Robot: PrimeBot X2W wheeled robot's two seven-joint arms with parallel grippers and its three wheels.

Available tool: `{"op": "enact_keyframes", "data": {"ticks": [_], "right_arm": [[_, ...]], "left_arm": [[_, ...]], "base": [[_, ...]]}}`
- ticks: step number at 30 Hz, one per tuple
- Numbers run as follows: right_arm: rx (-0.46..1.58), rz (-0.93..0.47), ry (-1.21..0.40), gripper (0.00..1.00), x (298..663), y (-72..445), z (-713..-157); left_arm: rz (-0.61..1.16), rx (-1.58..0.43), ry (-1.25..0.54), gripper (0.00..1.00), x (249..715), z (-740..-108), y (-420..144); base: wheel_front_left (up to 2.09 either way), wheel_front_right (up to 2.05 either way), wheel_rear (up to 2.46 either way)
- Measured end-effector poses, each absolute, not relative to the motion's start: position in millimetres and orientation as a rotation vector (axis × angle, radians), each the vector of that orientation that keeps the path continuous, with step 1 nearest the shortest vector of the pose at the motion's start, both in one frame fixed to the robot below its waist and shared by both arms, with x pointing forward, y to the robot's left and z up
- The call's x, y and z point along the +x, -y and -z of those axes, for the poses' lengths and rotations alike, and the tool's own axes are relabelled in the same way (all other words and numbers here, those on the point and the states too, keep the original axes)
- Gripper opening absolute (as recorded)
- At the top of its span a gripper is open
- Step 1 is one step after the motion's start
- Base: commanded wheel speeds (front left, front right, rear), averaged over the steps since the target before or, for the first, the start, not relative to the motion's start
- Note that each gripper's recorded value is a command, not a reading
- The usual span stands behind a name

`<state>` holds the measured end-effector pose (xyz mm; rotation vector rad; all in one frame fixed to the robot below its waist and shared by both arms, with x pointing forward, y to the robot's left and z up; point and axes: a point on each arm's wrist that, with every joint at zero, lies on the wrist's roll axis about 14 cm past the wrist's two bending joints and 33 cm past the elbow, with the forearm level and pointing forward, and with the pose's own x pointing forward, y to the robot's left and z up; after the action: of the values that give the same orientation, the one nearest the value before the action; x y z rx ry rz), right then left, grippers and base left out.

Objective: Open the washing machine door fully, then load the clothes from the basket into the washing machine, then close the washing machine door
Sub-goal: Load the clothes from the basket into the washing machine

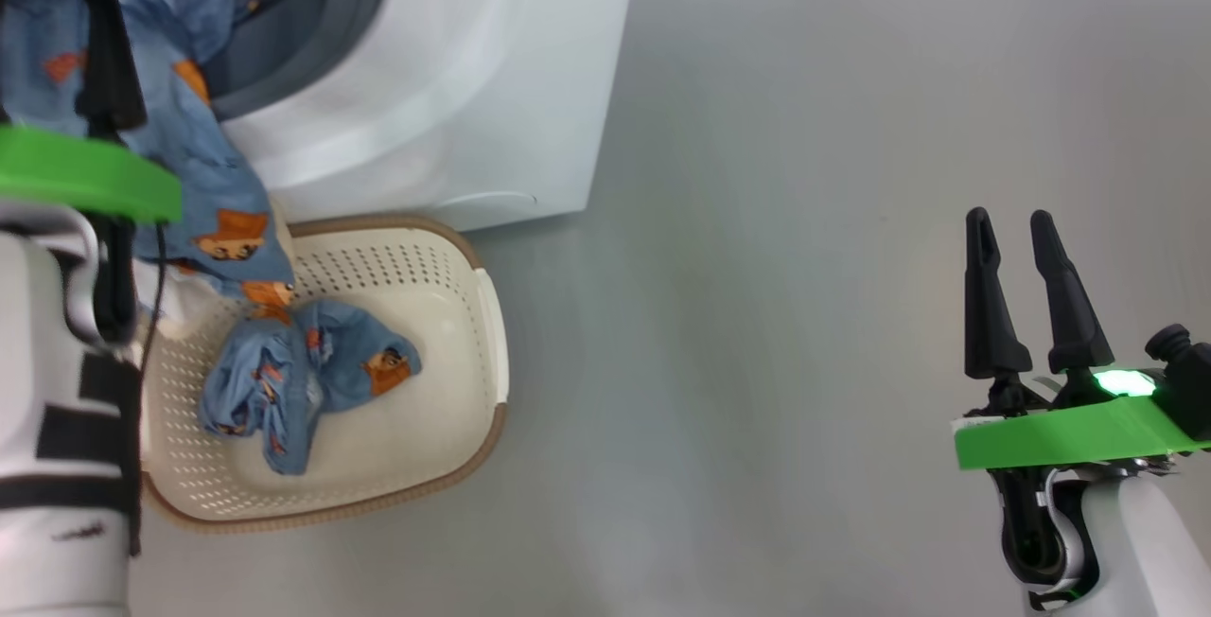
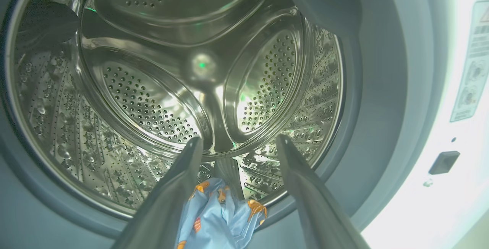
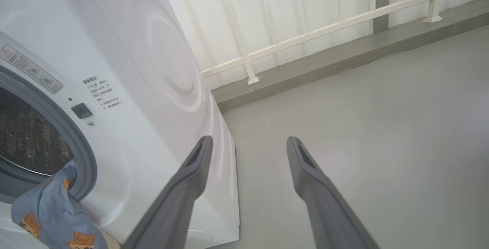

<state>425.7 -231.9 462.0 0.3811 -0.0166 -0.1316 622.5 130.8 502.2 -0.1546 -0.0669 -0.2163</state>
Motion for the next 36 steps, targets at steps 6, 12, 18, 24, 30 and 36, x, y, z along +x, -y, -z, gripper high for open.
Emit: {"op": "enact_keyframes", "data": {"ticks": [6,12,18,24,30,36], "right_arm": [[0.372,0.109,0.029,1.0,421,230,-470],[0.363,0.091,0.039,1.0,413,229,-477],[0.359,0.064,0.048,1.0,407,224,-484],[0.357,0.043,0.063,1.0,401,220,-492],[0.351,0.043,0.067,1.0,389,222,-495],[0.342,0.027,0.068,1.0,382,221,-497]], "left_arm": [[0.196,-0.159,0.053,1.0,597,-501,-140],[0.147,-0.177,0.035,1.0,565,-496,-157],[0.105,-0.17,0.019,1.0,531,-491,-177],[0.072,-0.161,0.002,1.0,496,-486,-194],[0.034,-0.153,0.001,1.0,462,-486,-211],[0.004,-0.147,-0.001,1.0,432,-485,-223]], "base": [[0.0,0.0,0.0],[0.0,0.0,0.0],[0.0,0.0,0.0],[0.0,0.0,0.0],[0.0,0.0,0.0],[0.0,0.0,0.0]]}}
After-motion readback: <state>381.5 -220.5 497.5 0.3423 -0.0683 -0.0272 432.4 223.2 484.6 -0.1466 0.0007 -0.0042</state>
